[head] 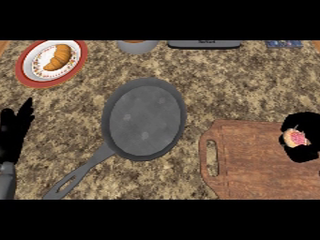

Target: Pick the cupcake from the cutting board and place it in the pan

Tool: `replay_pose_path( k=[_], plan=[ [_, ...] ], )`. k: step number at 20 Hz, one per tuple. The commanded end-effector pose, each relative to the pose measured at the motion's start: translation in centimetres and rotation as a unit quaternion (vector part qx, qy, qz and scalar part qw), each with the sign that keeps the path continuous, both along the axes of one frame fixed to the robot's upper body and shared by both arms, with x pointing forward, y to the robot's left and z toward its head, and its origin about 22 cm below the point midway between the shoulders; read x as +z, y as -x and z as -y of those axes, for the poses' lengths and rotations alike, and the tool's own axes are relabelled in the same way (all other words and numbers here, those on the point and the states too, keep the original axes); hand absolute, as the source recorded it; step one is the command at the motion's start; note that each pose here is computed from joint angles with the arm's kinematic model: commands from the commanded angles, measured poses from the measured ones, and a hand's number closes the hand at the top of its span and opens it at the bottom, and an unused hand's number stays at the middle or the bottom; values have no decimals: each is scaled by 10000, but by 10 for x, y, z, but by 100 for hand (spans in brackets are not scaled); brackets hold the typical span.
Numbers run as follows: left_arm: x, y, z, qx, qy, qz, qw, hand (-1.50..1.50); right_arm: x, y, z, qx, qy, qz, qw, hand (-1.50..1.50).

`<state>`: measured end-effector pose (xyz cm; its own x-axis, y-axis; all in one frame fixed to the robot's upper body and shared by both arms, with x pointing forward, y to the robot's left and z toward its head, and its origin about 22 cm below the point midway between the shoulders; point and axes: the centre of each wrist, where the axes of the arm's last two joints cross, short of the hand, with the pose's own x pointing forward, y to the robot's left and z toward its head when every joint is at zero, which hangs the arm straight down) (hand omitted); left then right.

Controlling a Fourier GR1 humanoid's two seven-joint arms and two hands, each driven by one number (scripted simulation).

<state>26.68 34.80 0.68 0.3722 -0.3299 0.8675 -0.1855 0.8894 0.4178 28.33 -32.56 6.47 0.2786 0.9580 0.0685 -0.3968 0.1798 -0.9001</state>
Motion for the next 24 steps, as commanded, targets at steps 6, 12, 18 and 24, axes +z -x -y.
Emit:
replay_pose_path(
  k=[6,12,18,24],
  plan=[
    [2,-7,4,-2,-35,-3,10000,0,2,10,5,-5,53,327,9995,150],
    [-8,4,4,180,119,-94,9997,0,0,77,-79,-282,-394,631,9968,150],
    [-1,12,-26,247,-13,-81,9997,0,44,140,-128,-105,-499,2032,9778,150],
    [-13,7,-6,74,7,-1,10000,0,85,168,-161,330,-707,3509,9331,150]
  ],
)
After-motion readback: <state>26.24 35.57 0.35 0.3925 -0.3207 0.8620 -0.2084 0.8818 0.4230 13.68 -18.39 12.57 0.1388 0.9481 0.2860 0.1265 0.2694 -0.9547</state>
